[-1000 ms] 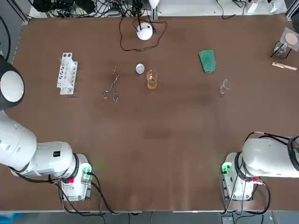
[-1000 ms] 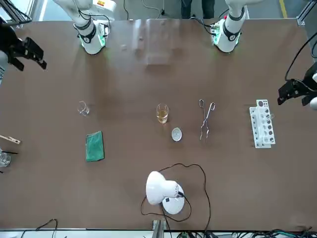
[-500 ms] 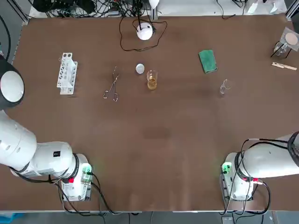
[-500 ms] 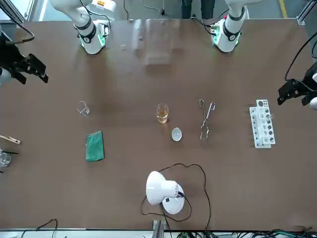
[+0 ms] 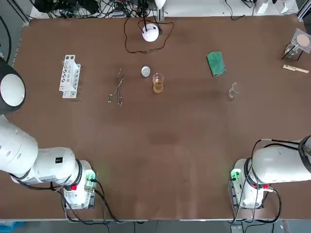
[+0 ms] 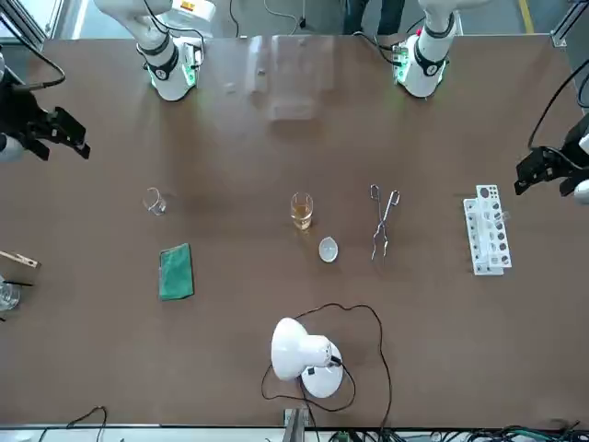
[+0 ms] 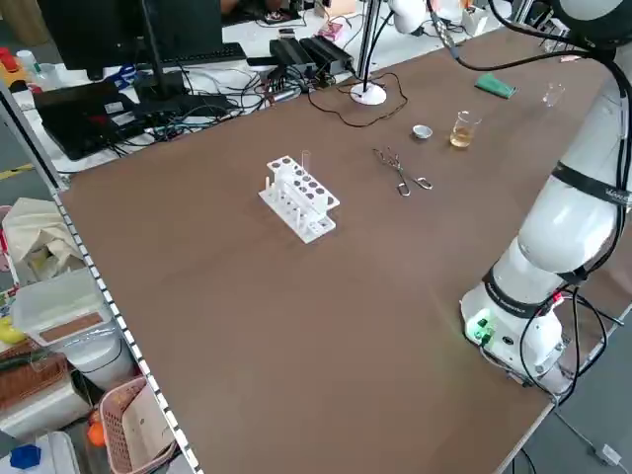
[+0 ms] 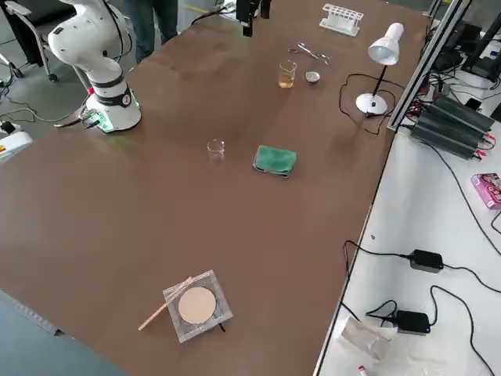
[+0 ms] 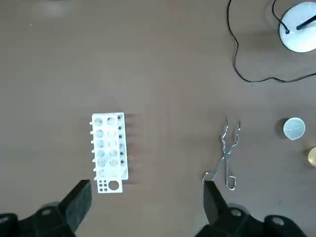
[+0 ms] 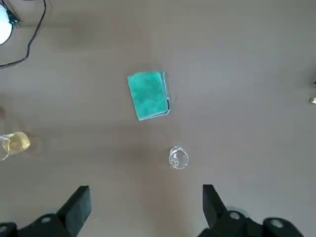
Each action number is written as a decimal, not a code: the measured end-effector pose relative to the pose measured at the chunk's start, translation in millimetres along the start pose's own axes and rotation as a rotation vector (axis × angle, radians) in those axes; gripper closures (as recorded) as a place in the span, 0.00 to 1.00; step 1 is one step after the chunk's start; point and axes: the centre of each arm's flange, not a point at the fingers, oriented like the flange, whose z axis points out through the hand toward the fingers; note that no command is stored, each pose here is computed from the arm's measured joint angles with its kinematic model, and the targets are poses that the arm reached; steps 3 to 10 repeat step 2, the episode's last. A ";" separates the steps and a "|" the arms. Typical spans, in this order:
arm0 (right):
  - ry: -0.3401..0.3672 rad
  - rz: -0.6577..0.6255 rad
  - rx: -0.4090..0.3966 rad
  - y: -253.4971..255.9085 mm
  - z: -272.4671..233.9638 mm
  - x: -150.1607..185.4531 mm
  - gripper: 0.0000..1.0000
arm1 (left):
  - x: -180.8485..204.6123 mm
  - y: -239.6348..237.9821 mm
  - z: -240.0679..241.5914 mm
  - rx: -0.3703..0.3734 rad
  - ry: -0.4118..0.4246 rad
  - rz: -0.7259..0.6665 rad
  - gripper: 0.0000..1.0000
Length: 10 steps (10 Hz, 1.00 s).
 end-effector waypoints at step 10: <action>0.002 0.003 -0.002 1.5 -1.1 0.1 0.00 | 0.0 -0.1 0.0 0.000 0.000 0.000 0.00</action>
